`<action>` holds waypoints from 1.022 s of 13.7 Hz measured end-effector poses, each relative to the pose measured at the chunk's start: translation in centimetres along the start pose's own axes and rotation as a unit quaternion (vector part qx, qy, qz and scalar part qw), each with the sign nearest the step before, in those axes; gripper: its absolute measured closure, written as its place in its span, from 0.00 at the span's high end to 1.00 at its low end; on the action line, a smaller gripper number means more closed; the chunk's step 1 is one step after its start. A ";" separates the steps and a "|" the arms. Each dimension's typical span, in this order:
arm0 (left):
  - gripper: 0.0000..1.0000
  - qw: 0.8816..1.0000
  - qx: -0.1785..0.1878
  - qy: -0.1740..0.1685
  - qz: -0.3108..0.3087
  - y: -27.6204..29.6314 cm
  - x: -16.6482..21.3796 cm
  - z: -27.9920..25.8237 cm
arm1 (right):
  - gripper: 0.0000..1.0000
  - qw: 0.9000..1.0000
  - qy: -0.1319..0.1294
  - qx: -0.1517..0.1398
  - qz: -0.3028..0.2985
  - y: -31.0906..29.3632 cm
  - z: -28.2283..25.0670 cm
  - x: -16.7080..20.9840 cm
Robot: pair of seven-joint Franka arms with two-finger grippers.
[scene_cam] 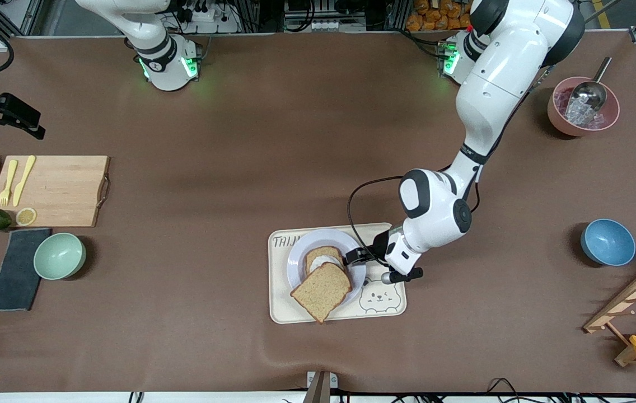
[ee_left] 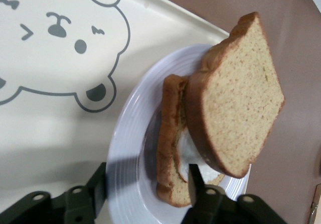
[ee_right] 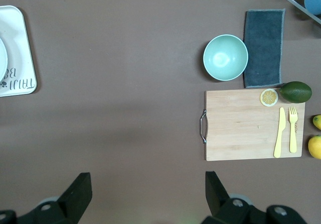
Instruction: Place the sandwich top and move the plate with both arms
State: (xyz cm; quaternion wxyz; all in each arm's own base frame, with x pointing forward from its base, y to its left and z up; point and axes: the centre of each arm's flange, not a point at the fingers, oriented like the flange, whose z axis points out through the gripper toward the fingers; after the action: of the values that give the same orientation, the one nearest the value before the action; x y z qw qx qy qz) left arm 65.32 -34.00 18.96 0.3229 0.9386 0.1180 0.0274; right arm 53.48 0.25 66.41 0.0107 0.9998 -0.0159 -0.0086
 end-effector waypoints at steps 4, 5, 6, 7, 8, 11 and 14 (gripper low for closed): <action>1.00 1.000 0.002 0.013 0.012 0.7 0.6 -2.5 | 1.00 1.000 0.000 0.000 0.000 0.0 0.0 0.0; 1.00 1.000 0.002 0.017 0.015 1.1 0.6 -3.5 | 1.00 1.000 0.000 0.000 0.000 0.0 0.0 0.0; 1.00 1.000 0.002 0.021 0.017 1.4 0.6 -4.6 | 1.00 1.000 0.000 0.000 0.000 0.0 0.0 0.0; 1.00 0.999 0.003 0.026 0.019 1.6 0.5 -6.0 | 1.00 1.000 0.000 0.001 0.000 0.0 0.0 0.0; 1.00 0.999 0.006 0.034 0.022 1.7 0.6 -7.9 | 1.00 1.000 -0.001 0.002 0.000 0.0 0.1 0.0; 1.00 0.997 0.035 0.053 0.037 0.1 1.0 -15.1 | 1.00 1.000 -0.001 0.003 0.004 0.4 0.1 0.1; 1.00 0.994 0.094 0.023 0.060 -3.1 2.0 -23.8 | 1.00 1.000 -0.001 0.004 0.005 0.5 0.1 0.1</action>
State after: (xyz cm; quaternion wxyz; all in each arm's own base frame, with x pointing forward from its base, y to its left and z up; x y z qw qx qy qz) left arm 63.62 -16.83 35.83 0.2283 0.9693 0.0711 0.0571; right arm 53.55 -0.27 66.28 0.0069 0.9997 -0.0213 -0.0098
